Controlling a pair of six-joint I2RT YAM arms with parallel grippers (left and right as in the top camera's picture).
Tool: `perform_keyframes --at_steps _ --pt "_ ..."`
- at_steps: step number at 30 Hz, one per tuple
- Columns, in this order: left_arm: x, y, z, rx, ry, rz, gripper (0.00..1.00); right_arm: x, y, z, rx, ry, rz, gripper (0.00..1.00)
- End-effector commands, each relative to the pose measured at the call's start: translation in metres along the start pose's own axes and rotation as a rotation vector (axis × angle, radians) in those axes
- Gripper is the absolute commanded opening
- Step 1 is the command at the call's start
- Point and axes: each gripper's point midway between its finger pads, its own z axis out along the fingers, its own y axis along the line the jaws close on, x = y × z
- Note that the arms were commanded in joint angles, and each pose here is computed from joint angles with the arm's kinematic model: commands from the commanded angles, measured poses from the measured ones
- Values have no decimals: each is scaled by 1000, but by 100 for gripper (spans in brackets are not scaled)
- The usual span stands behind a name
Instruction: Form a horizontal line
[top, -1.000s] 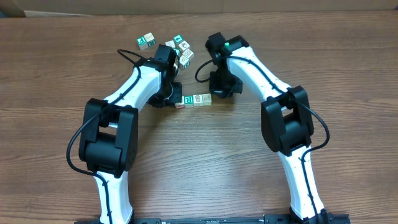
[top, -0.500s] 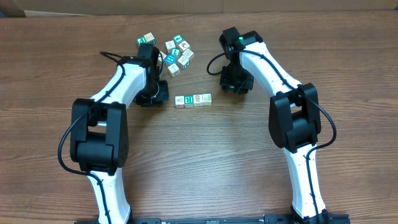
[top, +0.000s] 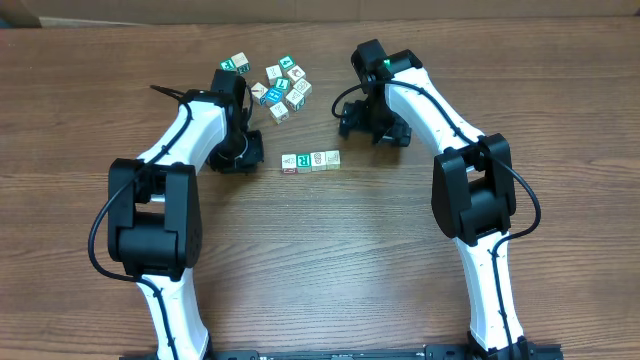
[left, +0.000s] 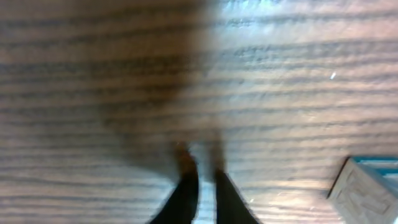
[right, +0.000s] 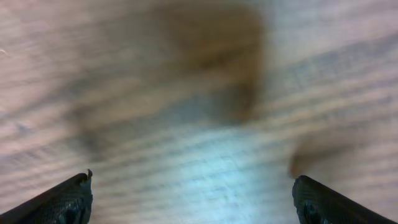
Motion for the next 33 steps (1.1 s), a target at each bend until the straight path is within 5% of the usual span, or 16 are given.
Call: perform_keyframes --at_steps 1,6,13,14,15,16,17,33 --pt "6 7 1 -14 25 0 4 -15 6 0 -25 -54 7 100" --pt "-4 14 -39 7 -64 -29 4 -34 17 -2 -71 -130 5 100" --pt "-9 32 -157 69 -334 -150 9 -50 27 -5 -113 -199 3 100" --pt "-5 34 -168 69 -356 -151 16 -51 27 -6 -115 -202 3 100" --pt "0 35 -181 66 -378 -152 38 -51 28 -6 -116 -203 3 100" --pt "4 35 -188 69 -388 -151 85 -51 28 -6 -116 -203 3 100" --pt "8 35 -195 73 -399 -149 100 -51 28 -6 -116 -203 3 100" --pt "13 34 -210 83 -438 -145 100 -51 28 -6 -116 -203 3 100"
